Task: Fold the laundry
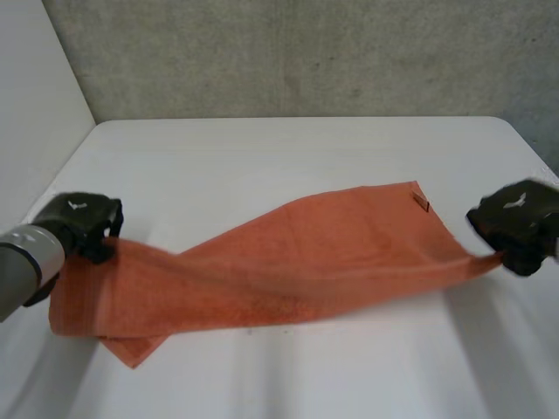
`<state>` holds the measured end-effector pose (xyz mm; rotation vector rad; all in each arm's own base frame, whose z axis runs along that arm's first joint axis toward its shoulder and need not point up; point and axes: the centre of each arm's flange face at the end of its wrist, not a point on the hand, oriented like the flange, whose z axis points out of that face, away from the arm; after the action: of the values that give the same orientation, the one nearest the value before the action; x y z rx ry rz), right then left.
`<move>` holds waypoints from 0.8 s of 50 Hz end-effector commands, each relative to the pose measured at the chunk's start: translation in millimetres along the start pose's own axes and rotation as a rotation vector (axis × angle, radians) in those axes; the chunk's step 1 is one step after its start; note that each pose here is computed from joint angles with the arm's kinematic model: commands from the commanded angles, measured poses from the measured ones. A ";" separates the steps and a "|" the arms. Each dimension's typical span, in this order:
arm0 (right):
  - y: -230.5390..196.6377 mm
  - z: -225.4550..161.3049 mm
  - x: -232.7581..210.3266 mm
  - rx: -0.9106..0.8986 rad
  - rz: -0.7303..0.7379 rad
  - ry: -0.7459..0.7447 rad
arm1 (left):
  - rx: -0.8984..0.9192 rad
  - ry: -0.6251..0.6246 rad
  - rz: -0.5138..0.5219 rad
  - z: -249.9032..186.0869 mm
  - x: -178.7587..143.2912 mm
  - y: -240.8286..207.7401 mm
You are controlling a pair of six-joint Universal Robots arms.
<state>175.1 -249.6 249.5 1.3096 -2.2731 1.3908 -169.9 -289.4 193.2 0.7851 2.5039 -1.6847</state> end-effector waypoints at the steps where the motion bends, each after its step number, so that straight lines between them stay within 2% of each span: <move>1: 11.6 64.5 -5.0 -0.079 -0.013 0.006 | 0.014 0.001 0.052 38.1 -0.6 2.8; 4: -4.1 83.3 10.0 -0.016 -0.025 0.098 | 0.084 -0.014 0.075 48.3 -2.8 -14.3; 6: -12.6 86.1 15.3 0.017 -0.028 0.130 | 0.192 -0.051 0.099 56.0 -7.3 -43.0; 7: -46.3 86.9 39.3 0.152 -0.023 0.250 | 0.236 -0.067 0.109 57.8 -9.1 -55.1; 9: -59.9 84.5 50.1 0.208 -0.015 0.299 | 0.391 -0.124 0.130 57.4 -15.5 -96.7; 11: -114.6 64.0 96.5 0.463 0.047 0.502 | 0.512 -0.175 0.138 52.7 -22.8 -127.9; 12: -125.5 58.4 106.5 0.526 0.068 0.544 | 0.639 -0.226 0.146 44.3 -29.5 -157.8; 14: -145.0 45.4 123.1 0.651 0.112 0.618 | 0.779 -0.284 0.145 28.6 -37.5 -188.7; 15: -159.4 28.7 136.3 0.759 0.144 0.681 | 0.780 -0.285 0.145 28.5 -37.5 -188.9; 16: -165.1 18.3 141.7 0.804 0.157 0.709 | 0.965 -0.356 0.109 0.4 -48.3 -222.8; 19: -176.0 -15.5 147.5 0.898 0.180 0.743 | 1.089 -0.371 0.050 -20.0 -53.3 -239.3; 23: -156.7 -7.0 128.6 0.822 0.191 0.668 | 1.063 -0.324 -0.039 -21.9 -55.7 -224.1; 25: -151.0 -2.0 123.1 0.803 0.192 0.649 | 0.992 -0.289 -0.076 -11.4 -50.5 -203.2; 27: -128.6 16.6 99.2 0.728 0.179 0.547 | 0.906 -0.271 -0.097 0.1 -46.8 -177.3; 30: -104.2 30.3 75.5 0.653 0.175 0.445 | 0.841 -0.268 -0.102 7.5 -45.5 -157.6; 31: -97.4 34.2 68.0 0.632 0.176 0.416 | 0.747 -0.259 -0.111 17.0 -42.6 -126.7; 33: -75.2 46.0 44.5 0.560 0.182 0.333 | 0.716 -0.254 -0.115 19.2 -40.5 -116.2; 34: -67.9 49.3 37.2 0.537 0.186 0.310 | 0.636 -0.221 -0.124 24.0 -31.2 -88.2; 40: -15.4 68.0 -7.7 0.361 0.214 0.173 | 0.469 -0.125 -0.139 29.4 -6.9 -31.6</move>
<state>216.7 -325.0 292.0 0.8955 -1.9009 2.2174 -188.3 -351.1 281.8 0.4177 1.8581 -2.5385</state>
